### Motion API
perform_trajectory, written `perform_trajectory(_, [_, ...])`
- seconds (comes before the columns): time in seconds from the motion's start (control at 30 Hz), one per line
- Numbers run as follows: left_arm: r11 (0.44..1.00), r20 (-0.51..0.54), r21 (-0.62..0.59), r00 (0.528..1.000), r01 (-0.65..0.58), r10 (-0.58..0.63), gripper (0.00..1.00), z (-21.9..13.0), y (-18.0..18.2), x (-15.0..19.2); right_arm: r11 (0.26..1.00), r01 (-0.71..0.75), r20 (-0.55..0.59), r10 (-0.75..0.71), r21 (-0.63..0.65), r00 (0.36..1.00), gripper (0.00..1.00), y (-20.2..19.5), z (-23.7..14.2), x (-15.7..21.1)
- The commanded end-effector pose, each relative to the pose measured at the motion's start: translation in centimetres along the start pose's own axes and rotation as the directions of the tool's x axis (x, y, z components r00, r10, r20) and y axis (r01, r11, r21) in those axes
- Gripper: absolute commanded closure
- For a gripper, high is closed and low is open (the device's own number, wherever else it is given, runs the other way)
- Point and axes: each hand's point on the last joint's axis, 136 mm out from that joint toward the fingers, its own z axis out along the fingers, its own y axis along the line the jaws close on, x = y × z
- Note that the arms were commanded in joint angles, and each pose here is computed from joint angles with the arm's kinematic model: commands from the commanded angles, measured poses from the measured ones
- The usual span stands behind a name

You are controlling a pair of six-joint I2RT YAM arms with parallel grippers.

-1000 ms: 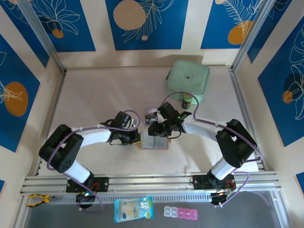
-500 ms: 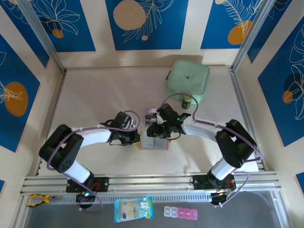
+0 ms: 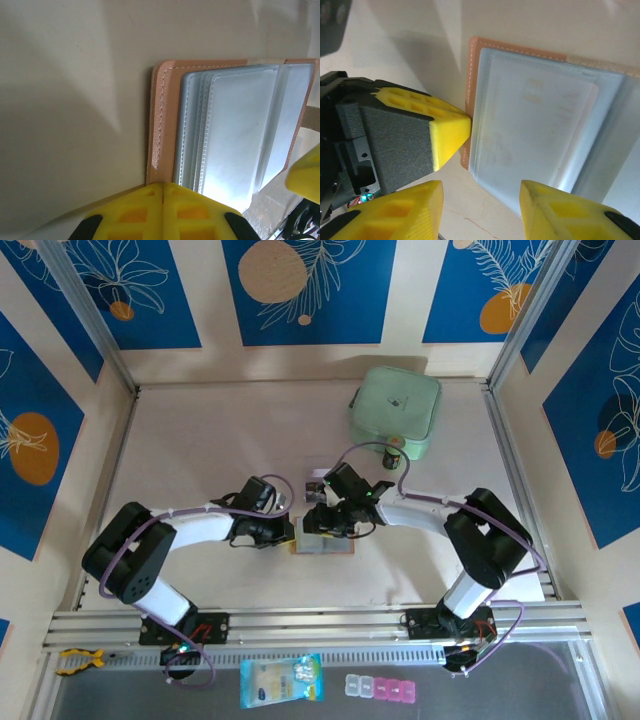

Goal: Take the credit cards out of the card holder

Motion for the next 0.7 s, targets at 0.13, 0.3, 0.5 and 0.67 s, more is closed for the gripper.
perform_trajectory(0.13, [1.0, -0.03, -0.028, 1.0, -0.001, 0.0, 1.0, 0.5, 0.9, 1.0, 1.0, -0.016, -0.034, 0.016, -0.005, 0.999, 0.55, 0.3, 1.0, 0.2])
perform_trajectory(0.3, [1.0, -0.032, -0.027, 0.999, -0.003, 0.002, 1.0, 0.5, 0.9, 1.0, 1.0, -0.028, -0.047, 0.028, -0.003, 0.998, 0.56, 0.2, 1.5, 0.2])
perform_trajectory(0.5, [1.0, -0.034, -0.031, 0.999, -0.002, 0.001, 1.0, 0.5, 1.0, 1.1, 0.999, -0.042, -0.056, 0.043, 0.023, 0.998, 0.56, -0.5, 1.8, 0.5])
perform_trajectory(0.67, [1.0, -0.036, -0.031, 0.999, -0.003, 0.002, 1.0, 0.5, 1.0, 1.1, 0.996, -0.05, -0.061, 0.055, 0.075, 0.997, 0.56, -1.5, 1.7, 0.7])
